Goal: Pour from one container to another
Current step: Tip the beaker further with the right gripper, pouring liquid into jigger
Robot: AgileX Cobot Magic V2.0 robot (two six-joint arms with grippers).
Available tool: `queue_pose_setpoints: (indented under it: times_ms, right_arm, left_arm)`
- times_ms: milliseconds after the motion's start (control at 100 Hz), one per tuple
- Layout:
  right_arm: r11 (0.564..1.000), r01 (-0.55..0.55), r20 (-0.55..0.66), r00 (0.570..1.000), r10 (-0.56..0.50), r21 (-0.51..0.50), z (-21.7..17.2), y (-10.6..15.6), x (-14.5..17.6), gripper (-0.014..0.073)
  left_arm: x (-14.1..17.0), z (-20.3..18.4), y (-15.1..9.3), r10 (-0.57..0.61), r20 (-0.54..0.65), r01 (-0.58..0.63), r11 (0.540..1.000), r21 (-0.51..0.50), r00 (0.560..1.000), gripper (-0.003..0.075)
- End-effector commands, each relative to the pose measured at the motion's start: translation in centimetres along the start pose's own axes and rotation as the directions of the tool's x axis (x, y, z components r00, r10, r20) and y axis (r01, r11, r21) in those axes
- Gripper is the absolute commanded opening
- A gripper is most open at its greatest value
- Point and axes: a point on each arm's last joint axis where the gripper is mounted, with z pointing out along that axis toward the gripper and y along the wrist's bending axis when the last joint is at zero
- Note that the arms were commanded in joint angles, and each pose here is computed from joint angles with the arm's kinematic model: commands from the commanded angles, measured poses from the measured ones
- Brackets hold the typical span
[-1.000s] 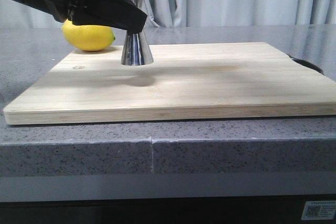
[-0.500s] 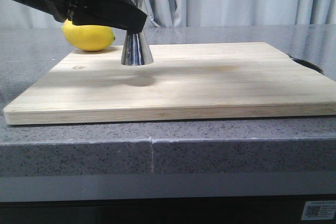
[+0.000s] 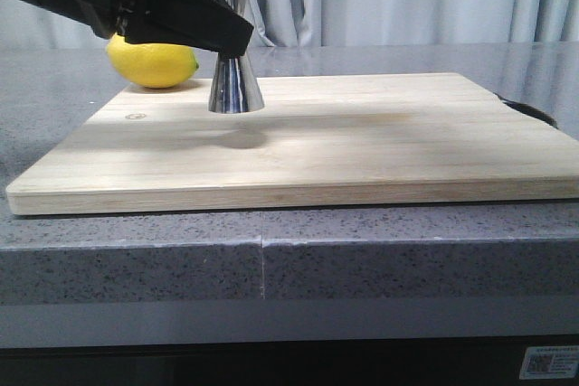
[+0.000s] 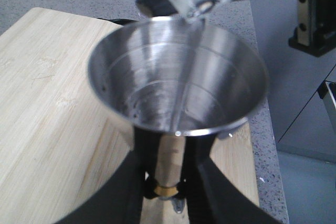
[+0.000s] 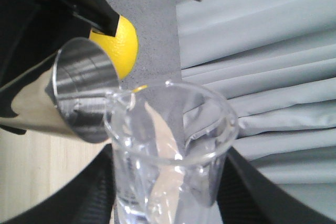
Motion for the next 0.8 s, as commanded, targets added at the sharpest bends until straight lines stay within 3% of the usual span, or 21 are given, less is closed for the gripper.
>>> queue_pose_setpoints:
  times_ms: [0, 790]
  right_arm:
    - [0.997, 0.02, 0.029, 0.999, -0.023, 0.076, -1.38, -2.22, -0.74, 0.0216]
    - [0.992, 0.096, 0.004, 0.995, -0.096, 0.076, -1.38, -2.16, -0.79, 0.0216]
  left_arm:
    - [-3.08, -0.91, -1.0, 0.043, 0.105, -0.043, 0.999, 0.002, 0.994, -0.001]
    - [-3.08, -0.91, -1.0, 0.043, 0.105, -0.043, 0.999, 0.002, 0.994, -0.001]
